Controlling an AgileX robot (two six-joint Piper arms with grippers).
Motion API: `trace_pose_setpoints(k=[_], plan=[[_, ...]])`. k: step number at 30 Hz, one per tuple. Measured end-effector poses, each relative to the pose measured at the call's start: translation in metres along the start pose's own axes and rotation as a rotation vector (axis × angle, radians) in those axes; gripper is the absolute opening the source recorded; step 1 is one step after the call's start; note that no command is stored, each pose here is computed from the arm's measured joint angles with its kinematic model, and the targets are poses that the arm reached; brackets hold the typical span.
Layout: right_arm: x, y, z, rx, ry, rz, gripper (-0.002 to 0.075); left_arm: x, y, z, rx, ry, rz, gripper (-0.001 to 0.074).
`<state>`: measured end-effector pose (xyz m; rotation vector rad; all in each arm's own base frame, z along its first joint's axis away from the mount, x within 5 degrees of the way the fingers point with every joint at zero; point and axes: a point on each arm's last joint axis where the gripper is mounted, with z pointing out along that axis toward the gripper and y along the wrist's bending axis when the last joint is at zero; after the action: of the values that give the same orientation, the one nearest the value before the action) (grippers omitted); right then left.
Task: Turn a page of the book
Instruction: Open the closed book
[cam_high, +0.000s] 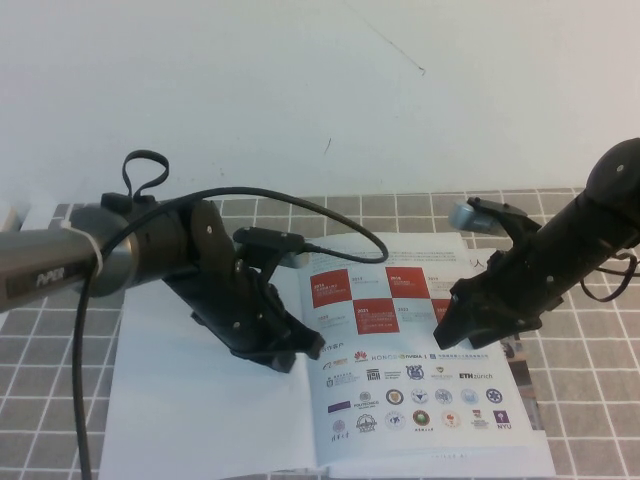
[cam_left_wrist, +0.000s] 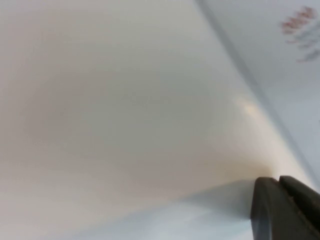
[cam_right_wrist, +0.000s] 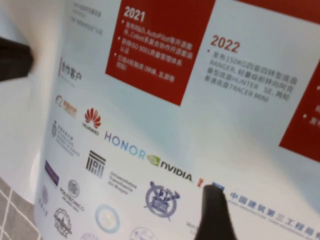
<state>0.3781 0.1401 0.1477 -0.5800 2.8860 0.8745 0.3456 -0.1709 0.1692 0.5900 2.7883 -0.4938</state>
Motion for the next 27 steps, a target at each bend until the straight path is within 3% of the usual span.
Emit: trace_pose_setpoints(k=[5, 10, 27], plan=[[-0.002, -0.001, 0.000, 0.015, -0.024, 0.000, 0.0448, 0.000, 0.012, -0.003, -0.096, 0.015, -0.015, -0.0004], [-0.006, -0.004, 0.000, 0.042, -0.061, -0.002, 0.0448, 0.000, 0.026, -0.006, -0.127, 0.012, -0.053, -0.0004], [-0.001, -0.021, -0.007, 0.183, -0.023, 0.028, 0.0448, -0.003, 0.029, -0.007, -0.099, -0.026, -0.089, -0.0004]])
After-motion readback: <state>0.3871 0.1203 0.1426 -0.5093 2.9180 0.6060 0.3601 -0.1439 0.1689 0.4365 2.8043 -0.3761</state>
